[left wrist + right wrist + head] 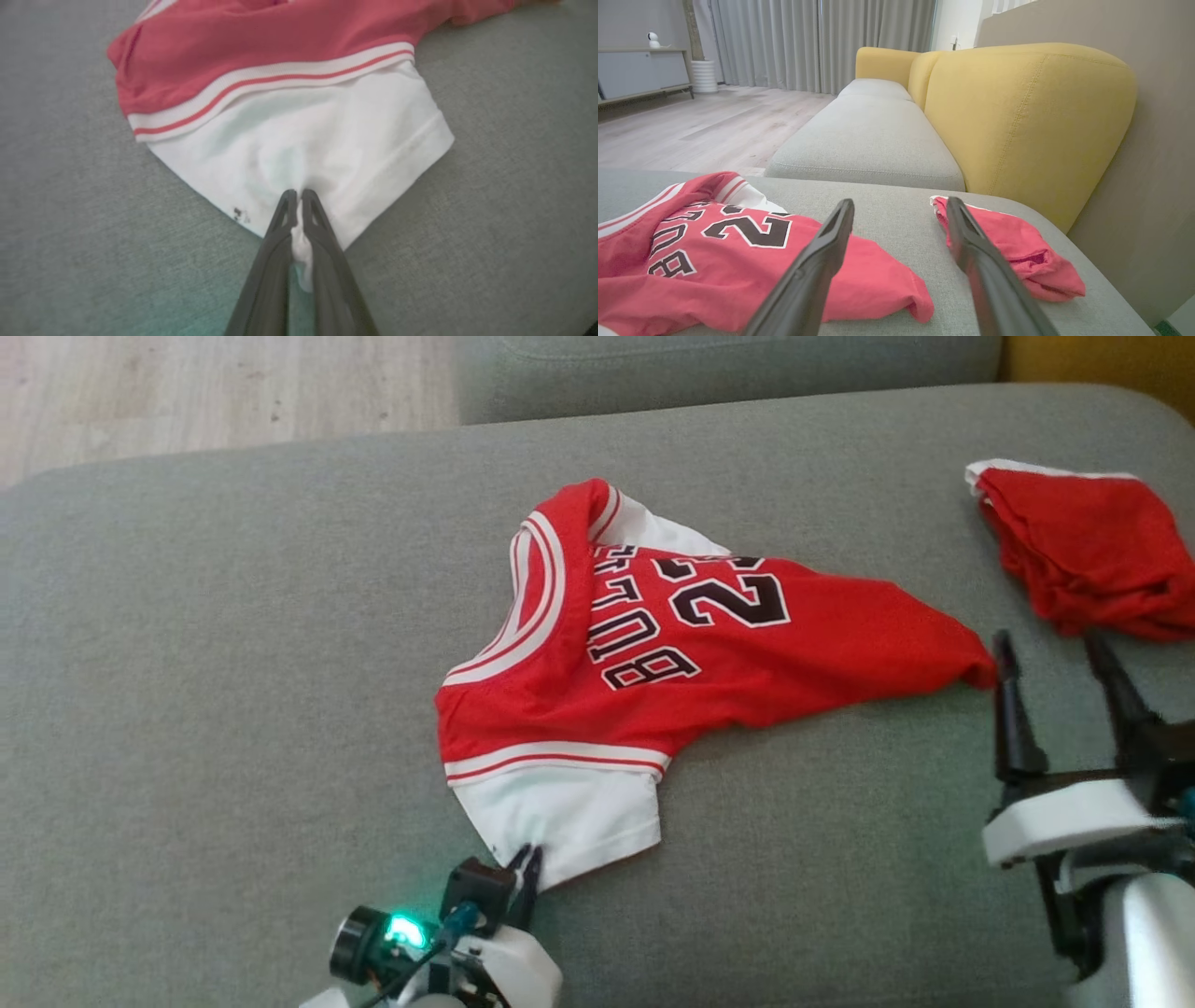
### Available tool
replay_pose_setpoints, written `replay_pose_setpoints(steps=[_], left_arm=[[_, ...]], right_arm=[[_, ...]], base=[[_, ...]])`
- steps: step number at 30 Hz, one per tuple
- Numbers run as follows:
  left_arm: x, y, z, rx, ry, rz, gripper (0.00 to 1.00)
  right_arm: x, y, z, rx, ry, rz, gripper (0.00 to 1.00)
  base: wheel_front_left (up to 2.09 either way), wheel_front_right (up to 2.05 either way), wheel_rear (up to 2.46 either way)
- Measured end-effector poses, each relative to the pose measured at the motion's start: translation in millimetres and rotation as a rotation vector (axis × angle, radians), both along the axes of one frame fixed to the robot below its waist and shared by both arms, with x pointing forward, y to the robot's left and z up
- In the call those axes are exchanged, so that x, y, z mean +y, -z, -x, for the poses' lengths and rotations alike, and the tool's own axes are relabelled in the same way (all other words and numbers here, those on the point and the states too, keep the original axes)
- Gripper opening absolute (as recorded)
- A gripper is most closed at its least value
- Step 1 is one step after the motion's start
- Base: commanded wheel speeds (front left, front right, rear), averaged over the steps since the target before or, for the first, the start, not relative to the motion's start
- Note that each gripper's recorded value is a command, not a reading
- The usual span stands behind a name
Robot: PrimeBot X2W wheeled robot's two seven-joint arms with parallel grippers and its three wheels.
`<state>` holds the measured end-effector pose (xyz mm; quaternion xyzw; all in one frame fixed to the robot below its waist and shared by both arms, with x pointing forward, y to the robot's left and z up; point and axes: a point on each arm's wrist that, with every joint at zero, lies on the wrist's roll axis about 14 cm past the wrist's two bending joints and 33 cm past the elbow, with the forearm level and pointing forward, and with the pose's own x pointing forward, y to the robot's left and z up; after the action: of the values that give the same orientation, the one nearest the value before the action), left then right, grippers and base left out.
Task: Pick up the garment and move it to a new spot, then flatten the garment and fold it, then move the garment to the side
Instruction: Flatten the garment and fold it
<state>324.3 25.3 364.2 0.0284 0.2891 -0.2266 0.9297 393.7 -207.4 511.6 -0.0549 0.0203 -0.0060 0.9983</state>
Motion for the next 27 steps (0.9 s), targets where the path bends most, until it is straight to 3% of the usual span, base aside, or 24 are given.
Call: replay_pose_setpoints(steps=[11, 16, 22, 23, 24, 25, 27], left_arm=[[79.8, -68.8, -39.4, -0.298, -0.265, 0.009, 0.0], [107.3, -53.5, -13.4, -0.228, -0.342, -0.013, 0.0], [109.7, -41.6, 0.7, -0.171, -0.371, -0.007, 0.0], [110.5, -42.9, -1.2, -0.175, -0.376, -0.004, 0.13], [111.7, -44.6, -3.2, -0.185, -0.383, 0.001, 0.64], [112.8, -45.9, -4.5, -0.195, -0.389, 0.004, 1.0], [114.1, -47.1, -5.4, -0.205, -0.398, 0.009, 1.0]], right_arm=[[-42.1, 21.1, 26.7, 0.071, 0.125, -0.004, 1.0], [-41.7, 37.6, 32.0, 0.128, 0.126, -0.009, 1.0], [-26.8, 64.5, 32.8, 0.236, 0.088, -0.025, 1.0], [-22.1, 68.8, 30.9, 0.258, 0.077, -0.028, 1.0], [-17.0, 72.2, 27.7, 0.279, 0.063, -0.028, 1.0], [-12.2, 74.6, 23.1, 0.299, 0.05, -0.023, 1.0], [-1.6, 74.8, 9.0, 0.324, 0.016, -0.014, 1.0]], base=[[0.0, 0.0, 0.0], [0.0, 0.0, 0.0], [0.0, 0.0, 0.0], [0.0, 0.0, 0.0], [0.0, 0.0, 0.0], [0.0, 0.0, 0.0], [0.0, 0.0, 0.0]])
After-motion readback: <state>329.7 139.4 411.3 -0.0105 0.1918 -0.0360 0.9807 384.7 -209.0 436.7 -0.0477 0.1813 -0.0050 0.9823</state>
